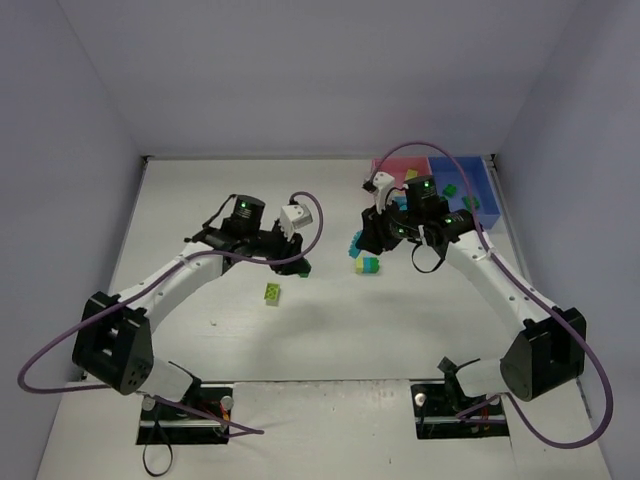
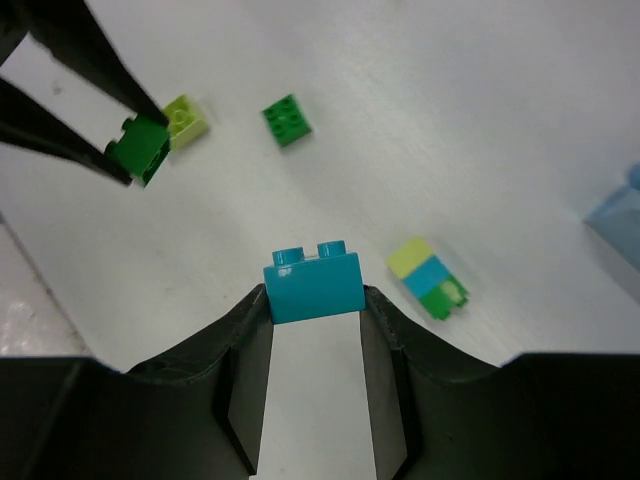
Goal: Sort the legos into containers by color
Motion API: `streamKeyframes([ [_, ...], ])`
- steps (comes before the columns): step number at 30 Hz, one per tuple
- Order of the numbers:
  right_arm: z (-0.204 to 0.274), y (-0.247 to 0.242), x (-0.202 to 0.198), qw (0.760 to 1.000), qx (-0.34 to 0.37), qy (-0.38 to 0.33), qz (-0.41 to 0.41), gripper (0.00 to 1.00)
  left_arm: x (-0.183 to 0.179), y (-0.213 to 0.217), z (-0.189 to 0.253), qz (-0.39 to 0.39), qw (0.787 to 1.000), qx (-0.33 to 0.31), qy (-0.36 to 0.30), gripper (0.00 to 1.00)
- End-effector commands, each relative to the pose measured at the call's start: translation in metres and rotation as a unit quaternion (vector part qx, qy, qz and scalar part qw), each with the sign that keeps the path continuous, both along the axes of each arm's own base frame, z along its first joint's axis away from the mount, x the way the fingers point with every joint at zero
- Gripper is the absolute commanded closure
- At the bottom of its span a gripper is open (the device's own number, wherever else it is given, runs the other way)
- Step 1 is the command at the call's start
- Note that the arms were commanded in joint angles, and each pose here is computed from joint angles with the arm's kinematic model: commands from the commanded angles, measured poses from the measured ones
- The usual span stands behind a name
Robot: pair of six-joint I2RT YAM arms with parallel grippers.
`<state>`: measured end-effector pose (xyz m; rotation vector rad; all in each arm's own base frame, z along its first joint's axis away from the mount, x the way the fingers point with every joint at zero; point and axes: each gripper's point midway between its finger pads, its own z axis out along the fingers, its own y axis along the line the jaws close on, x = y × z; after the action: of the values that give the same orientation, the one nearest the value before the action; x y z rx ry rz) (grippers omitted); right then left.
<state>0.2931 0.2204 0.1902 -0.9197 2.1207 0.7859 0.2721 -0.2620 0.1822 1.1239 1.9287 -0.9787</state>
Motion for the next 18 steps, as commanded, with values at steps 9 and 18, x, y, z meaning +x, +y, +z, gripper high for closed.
streamKeyframes([
  [9, 0.042, -0.063, 0.088, 0.962, -0.043, -0.1, -0.25, 1.0, 0.055, -0.002, -0.085, 0.209, 0.97, 0.124, 0.021, 0.79],
  [18, 0.038, -0.101, 0.128, 0.926, -0.051, -0.107, -0.358, 1.0, 0.064, -0.003, -0.09, 0.252, 0.958, 0.132, 0.03, 0.44],
])
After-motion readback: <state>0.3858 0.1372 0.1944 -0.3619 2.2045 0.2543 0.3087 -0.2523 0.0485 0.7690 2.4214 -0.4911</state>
